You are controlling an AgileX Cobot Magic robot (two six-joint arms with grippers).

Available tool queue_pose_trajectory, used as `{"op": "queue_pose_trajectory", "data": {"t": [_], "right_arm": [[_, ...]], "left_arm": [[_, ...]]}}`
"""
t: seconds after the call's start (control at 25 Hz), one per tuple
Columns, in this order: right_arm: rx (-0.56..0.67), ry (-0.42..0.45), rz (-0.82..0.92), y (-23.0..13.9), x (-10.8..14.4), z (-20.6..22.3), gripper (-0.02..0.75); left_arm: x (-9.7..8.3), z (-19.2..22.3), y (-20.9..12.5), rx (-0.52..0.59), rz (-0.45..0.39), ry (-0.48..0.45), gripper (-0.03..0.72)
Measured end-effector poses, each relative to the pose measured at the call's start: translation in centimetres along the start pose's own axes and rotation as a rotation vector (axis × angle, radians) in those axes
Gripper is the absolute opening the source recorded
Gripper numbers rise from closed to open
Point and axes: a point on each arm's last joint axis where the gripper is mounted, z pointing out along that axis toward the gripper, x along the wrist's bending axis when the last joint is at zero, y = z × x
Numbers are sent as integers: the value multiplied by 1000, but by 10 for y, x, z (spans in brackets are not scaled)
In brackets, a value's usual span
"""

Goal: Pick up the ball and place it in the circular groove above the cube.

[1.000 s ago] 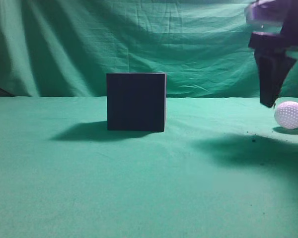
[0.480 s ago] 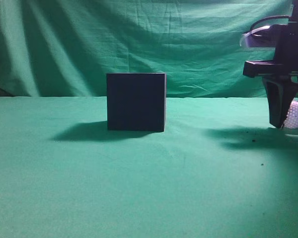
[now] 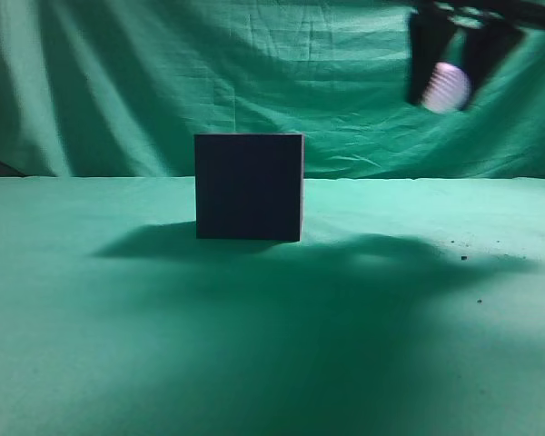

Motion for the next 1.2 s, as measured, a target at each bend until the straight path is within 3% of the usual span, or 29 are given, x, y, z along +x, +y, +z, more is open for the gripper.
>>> {"op": "queue_pose_trajectory", "data": {"t": [0.24, 0.4, 0.92, 1.12, 1.2], "right_arm": [[-85, 80, -266, 4, 94, -14, 309], [-101, 81, -375, 4, 129, -1, 309], [-78, 62, -395, 14, 136, 41, 309], [-86, 63, -396, 15, 137, 40, 543], [-90, 64, -398, 18, 137, 35, 559]], "left_arm": [[0, 0, 0, 0, 0, 0, 0], [0, 0, 0, 0, 0, 0, 0], [0, 0, 0, 0, 0, 0, 0], [0, 0, 0, 0, 0, 0, 0], [0, 0, 0, 0, 0, 0, 0]]}}
